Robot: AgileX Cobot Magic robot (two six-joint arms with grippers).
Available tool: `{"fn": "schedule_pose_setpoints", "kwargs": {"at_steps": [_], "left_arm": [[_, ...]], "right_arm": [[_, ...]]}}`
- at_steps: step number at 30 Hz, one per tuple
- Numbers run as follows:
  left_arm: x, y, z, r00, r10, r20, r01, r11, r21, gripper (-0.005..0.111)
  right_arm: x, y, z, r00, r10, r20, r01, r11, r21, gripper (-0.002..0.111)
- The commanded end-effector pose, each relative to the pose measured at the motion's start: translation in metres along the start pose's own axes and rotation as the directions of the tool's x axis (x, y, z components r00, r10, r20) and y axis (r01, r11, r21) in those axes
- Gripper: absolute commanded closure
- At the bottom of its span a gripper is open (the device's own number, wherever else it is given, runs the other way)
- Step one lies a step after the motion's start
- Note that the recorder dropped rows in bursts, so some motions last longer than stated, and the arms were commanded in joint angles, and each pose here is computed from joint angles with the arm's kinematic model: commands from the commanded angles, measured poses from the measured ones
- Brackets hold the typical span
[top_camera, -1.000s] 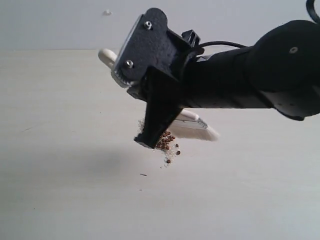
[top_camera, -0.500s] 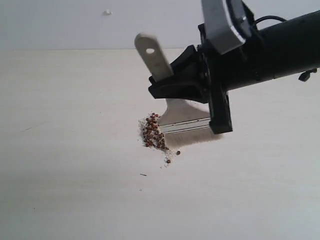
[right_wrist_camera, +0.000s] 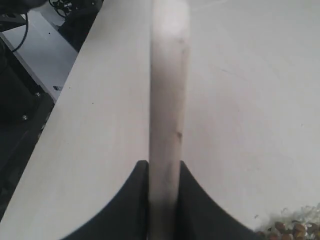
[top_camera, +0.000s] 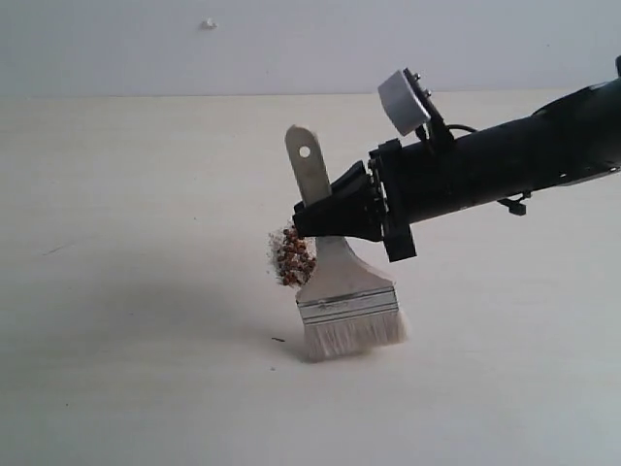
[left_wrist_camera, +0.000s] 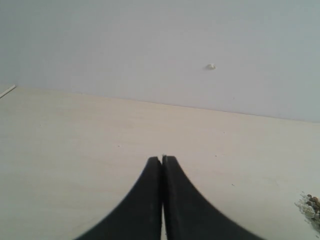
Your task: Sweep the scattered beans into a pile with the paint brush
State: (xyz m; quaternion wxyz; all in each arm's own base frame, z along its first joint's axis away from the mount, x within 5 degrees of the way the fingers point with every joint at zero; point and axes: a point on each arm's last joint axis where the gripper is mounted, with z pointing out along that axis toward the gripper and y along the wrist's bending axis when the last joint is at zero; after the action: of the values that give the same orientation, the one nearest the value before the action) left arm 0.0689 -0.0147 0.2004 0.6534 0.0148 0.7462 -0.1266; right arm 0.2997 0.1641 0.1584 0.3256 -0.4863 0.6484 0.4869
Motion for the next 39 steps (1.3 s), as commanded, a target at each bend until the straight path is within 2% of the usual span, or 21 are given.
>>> {"fn": "schedule_pose_setpoints", "kwargs": {"at_steps": [1, 6, 14, 20, 26, 30, 35, 38, 39], "left_arm": [[0.0, 0.0, -0.001, 1.0, -0.002, 0.008, 0.002, 1.0, -0.002, 0.107], [0.0, 0.0, -0.001, 1.0, -0.002, 0.008, 0.002, 1.0, -0.002, 0.107], [0.0, 0.0, -0.001, 1.0, -0.002, 0.008, 0.002, 1.0, -0.002, 0.107], [0.0, 0.0, -0.001, 1.0, -0.002, 0.008, 0.002, 1.0, -0.002, 0.107], [0.0, 0.0, -0.001, 1.0, -0.002, 0.008, 0.002, 1.0, -0.002, 0.107], [0.0, 0.0, -0.001, 1.0, -0.002, 0.008, 0.002, 1.0, -0.002, 0.107], [0.0, 0.0, -0.001, 1.0, -0.002, 0.008, 0.002, 1.0, -0.002, 0.107], [0.0, 0.0, -0.001, 1.0, -0.002, 0.008, 0.002, 1.0, -0.002, 0.107], [0.0, 0.0, -0.001, 1.0, -0.002, 0.008, 0.002, 1.0, -0.002, 0.107]], "right_arm": [[0.011, -0.019, 0.007, 1.0, 0.015, 0.007, -0.014, 1.0, -0.017, 0.108], [0.018, -0.038, 0.015, 1.0, 0.019, 0.004, -0.019, 1.0, -0.019, 0.108], [0.008, -0.061, 0.019, 0.999, -0.044, 0.012, 0.044, 0.999, -0.01, 0.108], [-0.007, -0.069, 0.018, 0.995, -0.101, 0.024, 0.101, 0.995, 0.003, 0.108], [-0.012, -0.068, 0.016, 0.994, -0.108, 0.029, 0.108, 0.994, 0.007, 0.108], [-0.038, -0.056, 0.006, 0.993, -0.108, 0.054, 0.107, 0.994, 0.026, 0.108], [-0.11, -0.008, -0.026, 0.964, -0.241, 0.115, 0.232, 0.969, 0.083, 0.108], [-0.139, 0.02, -0.041, 0.961, -0.24, 0.136, 0.229, 0.969, 0.097, 0.108], [-0.147, 0.027, -0.05, 0.977, -0.198, 0.073, 0.181, 0.963, 0.197, 0.108]]}}
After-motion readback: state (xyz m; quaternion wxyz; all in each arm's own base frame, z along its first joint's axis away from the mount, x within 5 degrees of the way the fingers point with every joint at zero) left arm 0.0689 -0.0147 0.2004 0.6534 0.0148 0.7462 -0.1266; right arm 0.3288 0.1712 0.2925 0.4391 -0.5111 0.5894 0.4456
